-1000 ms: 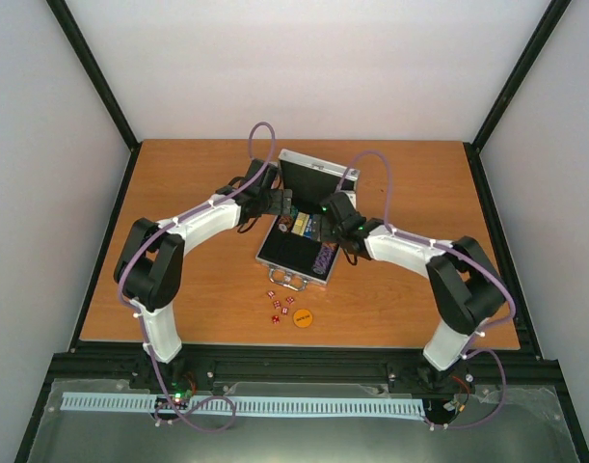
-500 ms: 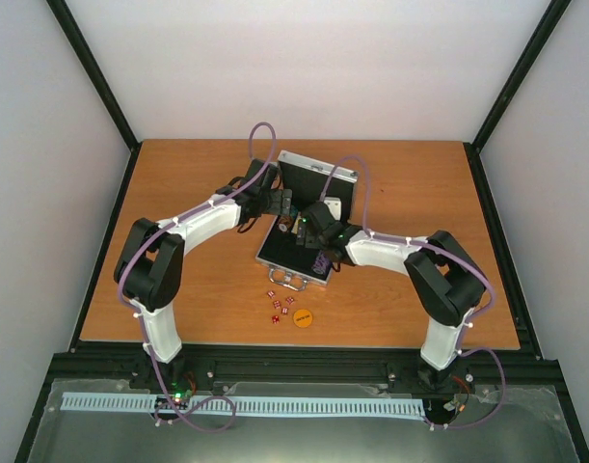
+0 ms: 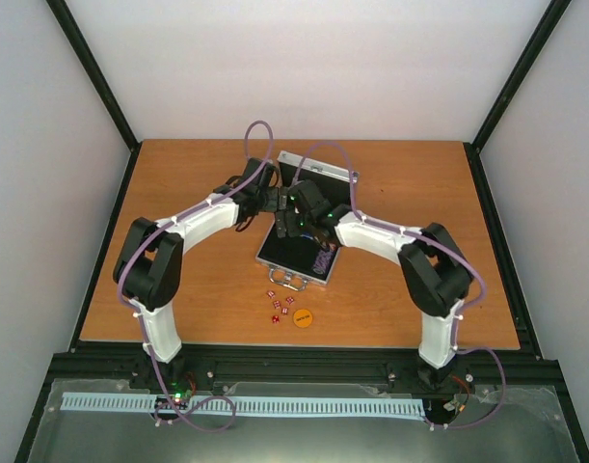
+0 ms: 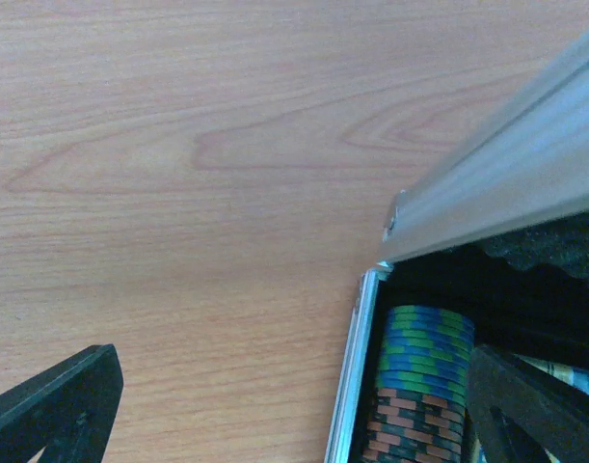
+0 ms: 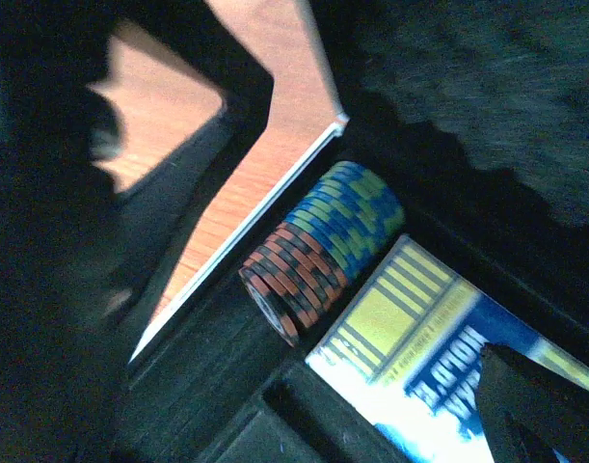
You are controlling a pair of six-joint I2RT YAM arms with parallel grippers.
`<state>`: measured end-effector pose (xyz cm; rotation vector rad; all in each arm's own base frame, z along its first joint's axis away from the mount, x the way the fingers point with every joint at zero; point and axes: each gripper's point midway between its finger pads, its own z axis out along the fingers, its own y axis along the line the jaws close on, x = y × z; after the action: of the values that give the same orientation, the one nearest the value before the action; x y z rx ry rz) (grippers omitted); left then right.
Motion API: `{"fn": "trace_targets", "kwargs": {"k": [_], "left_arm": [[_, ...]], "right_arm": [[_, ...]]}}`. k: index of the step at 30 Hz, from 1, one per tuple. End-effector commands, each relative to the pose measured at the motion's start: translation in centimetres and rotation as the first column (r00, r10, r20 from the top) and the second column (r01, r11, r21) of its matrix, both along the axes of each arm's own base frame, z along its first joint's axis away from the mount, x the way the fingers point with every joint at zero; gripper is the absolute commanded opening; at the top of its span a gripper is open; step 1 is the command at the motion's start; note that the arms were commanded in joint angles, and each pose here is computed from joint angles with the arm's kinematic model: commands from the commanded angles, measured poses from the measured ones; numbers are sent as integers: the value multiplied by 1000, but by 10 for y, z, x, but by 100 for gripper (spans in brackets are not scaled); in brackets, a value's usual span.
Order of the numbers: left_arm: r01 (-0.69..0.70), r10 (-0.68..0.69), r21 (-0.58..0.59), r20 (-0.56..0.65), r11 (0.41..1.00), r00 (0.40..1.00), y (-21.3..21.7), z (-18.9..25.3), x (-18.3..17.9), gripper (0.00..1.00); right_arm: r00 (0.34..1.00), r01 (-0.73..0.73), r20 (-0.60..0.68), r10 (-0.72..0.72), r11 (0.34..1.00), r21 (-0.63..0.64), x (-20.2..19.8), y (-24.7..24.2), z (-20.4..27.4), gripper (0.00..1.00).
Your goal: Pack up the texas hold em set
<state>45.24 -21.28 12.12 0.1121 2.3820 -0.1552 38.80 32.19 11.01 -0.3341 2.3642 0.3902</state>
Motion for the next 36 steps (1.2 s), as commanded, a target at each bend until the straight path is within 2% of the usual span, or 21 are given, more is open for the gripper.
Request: {"fn": "trace_targets", "kwargs": {"k": [1,9,21,28,36], "left_arm": [[4,-4,-3,49,1000,999,1,22,3,100],[2,-2,4,60,1000,998,3,26,3,100],[0,-1,16,56,1000,998,4,22,4,100],[-3,1,25,56,1000,998,5,22,4,100],[-5,4,35,53,999,999,7,21,3,100]], "right_arm": [[980,-168,-127,156,982,-90,1,8,-42,100],[986,-160,-95,139,946,-283,13,-21,-62,100],[972,-233,-75,222,877,-421,21,-41,-85,100],[930,-362,-194,312,868,-339,4,-37,-110,100],[850,-479,-337,404,859,-179,-22,-36,-129,100]]}}
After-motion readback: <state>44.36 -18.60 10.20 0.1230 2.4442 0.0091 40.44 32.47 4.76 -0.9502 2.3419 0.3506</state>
